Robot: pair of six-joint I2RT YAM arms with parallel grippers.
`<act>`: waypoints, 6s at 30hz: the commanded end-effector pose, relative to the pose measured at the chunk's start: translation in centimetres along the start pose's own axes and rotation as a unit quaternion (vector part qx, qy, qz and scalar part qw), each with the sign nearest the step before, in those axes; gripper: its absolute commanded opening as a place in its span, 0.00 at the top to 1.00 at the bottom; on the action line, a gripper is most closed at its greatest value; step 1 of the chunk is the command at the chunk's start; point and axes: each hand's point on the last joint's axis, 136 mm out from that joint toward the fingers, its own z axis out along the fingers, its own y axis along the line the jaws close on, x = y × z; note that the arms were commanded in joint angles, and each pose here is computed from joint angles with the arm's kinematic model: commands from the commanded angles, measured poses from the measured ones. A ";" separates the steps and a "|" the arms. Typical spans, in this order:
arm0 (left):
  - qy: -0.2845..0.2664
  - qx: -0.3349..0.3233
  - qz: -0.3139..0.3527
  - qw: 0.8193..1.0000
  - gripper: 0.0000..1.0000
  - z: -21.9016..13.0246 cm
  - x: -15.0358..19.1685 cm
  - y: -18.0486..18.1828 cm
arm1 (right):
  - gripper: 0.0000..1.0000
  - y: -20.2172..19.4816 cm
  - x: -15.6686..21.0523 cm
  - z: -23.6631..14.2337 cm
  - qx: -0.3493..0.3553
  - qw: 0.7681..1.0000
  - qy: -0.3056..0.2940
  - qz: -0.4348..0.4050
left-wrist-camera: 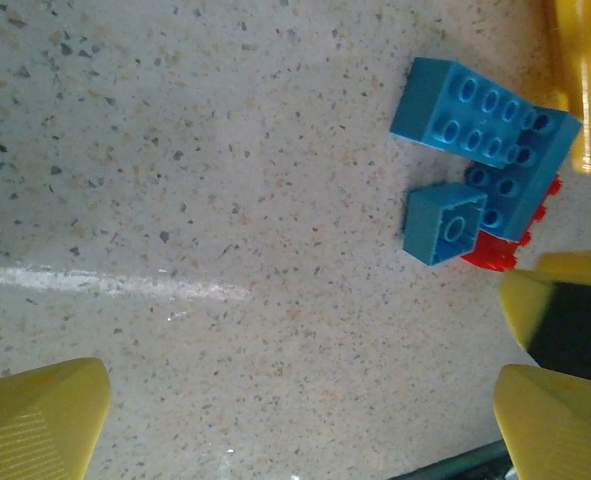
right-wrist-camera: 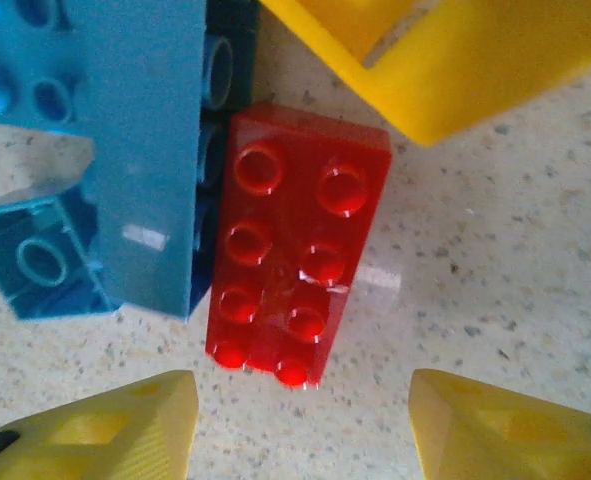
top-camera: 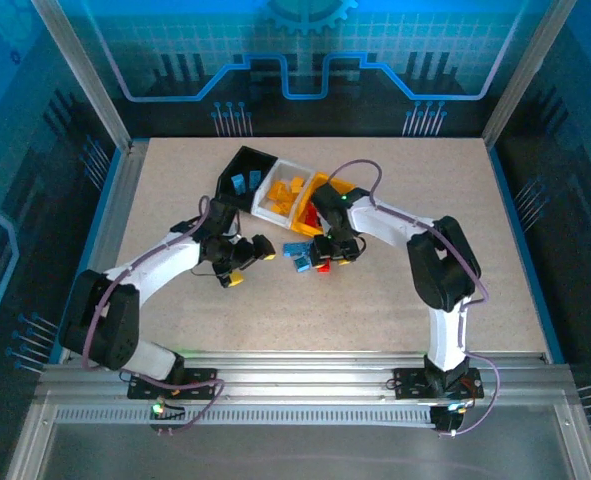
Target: Sort the legos into containers by color
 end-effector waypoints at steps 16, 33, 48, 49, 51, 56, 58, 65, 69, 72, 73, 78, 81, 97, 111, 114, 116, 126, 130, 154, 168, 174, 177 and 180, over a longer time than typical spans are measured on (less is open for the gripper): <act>0.011 0.004 -0.022 1.000 0.01 -0.2 0.2 0.5 | 0.55 -0.6 -1.8 2.3 0.051 0.998 0.008 -0.019; 0.019 0.010 -0.023 1.000 0.01 0.8 -1.0 -0.7 | 0.73 -0.4 1.2 -5.4 -0.030 0.998 -0.049 -0.008; 0.012 -0.002 0.015 1.000 0.01 -0.8 -0.3 -0.5 | 0.73 0.0 -9.8 -11.5 -0.198 0.964 -0.126 0.128; 0.012 -0.006 0.022 1.000 0.01 -1.1 -0.2 -0.3 | 0.73 -0.1 -10.5 -11.3 -0.198 0.963 -0.126 0.131; 0.010 -0.017 0.036 0.999 0.01 -1.6 0.1 0.1 | 0.73 -0.5 -12.1 -10.7 -0.198 0.962 -0.123 0.139; 0.007 -0.034 0.065 0.997 0.01 -2.6 0.5 0.6 | 0.72 -1.0 -14.8 -9.6 -0.202 0.959 -0.119 0.159; 0.006 -0.040 0.078 0.996 0.01 -2.8 0.5 0.6 | 0.72 -1.2 -15.5 -9.3 -0.199 0.959 -0.121 0.163; 0.019 -0.061 0.137 0.989 0.01 -2.2 0.8 -0.6 | 0.61 -1.6 -16.1 -8.6 -0.194 0.960 -0.114 0.168; 0.034 -0.068 0.180 0.981 0.01 -1.0 1.0 -2.3 | 0.45 -1.8 -16.0 -9.6 -0.191 0.960 -0.123 0.164; 0.043 -0.067 0.209 0.975 0.01 0.0 1.2 -3.9 | 0.40 -1.9 -15.3 -11.6 -0.184 0.961 -0.140 0.154; 0.047 -0.067 0.220 0.972 0.01 0.4 1.2 -4.4 | 0.39 -2.1 -14.9 -12.5 -0.182 0.961 -0.147 0.150; 0.068 -0.067 0.289 0.953 0.01 3.1 2.0 -7.4 | 0.38 -4.1 -11.4 -15.7 -0.171 0.959 -0.171 0.148; 0.079 -0.076 0.313 0.944 0.02 5.0 2.3 -8.3 | 0.38 -5.9 -8.2 -15.7 -0.178 0.955 -0.168 0.170; 0.106 -0.132 0.317 0.933 0.24 11.0 1.0 -7.6 | 0.37 -9.5 2.9 -14.1 -0.172 0.953 -0.143 0.206; 0.115 -0.153 0.322 0.927 0.29 13.6 1.0 -7.0 | 0.36 -9.7 4.3 -13.7 -0.171 0.954 -0.137 0.204; 0.122 -0.156 0.328 0.924 0.34 13.6 1.9 -6.9 | 0.36 -9.7 4.4 -13.5 -0.170 0.954 -0.137 0.205; 0.125 -0.158 0.333 0.921 0.38 13.5 2.7 -6.8 | 0.36 -9.8 4.3 -13.4 -0.171 0.953 -0.137 0.208; 0.124 -0.177 0.350 0.912 0.44 12.8 4.4 -5.9 | 0.36 -9.5 4.3 -11.7 -0.184 0.949 -0.125 0.225; 0.117 -0.203 0.351 0.907 0.47 12.9 3.7 -5.4 | 0.36 -9.4 4.3 -11.6 -0.181 0.950 -0.124 0.223; 0.028 -0.098 0.190 0.976 0.67 3.2 -2.9 -6.6 | 0.36 -9.0 3.8 -10.8 -0.179 0.951 -0.123 0.220; -0.094 0.023 0.022 0.995 0.64 -4.2 -22.0 -9.5 | 0.36 -8.2 5.0 -10.4 -0.157 0.958 -0.116 0.210; -0.105 0.019 0.006 0.994 0.56 -2.7 -26.1 -9.8 | 0.36 -8.4 7.1 -10.0 -0.146 0.957 -0.111 0.223; -0.100 0.022 0.003 0.995 0.47 -1.9 -26.8 -9.9 | 0.36 -8.3 7.8 -9.7 -0.140 0.958 -0.107 0.226; -0.097 0.028 0.006 0.995 0.39 -1.7 -26.9 -10.1 | 0.36 -7.9 8.0 -9.4 -0.136 0.959 -0.103 0.224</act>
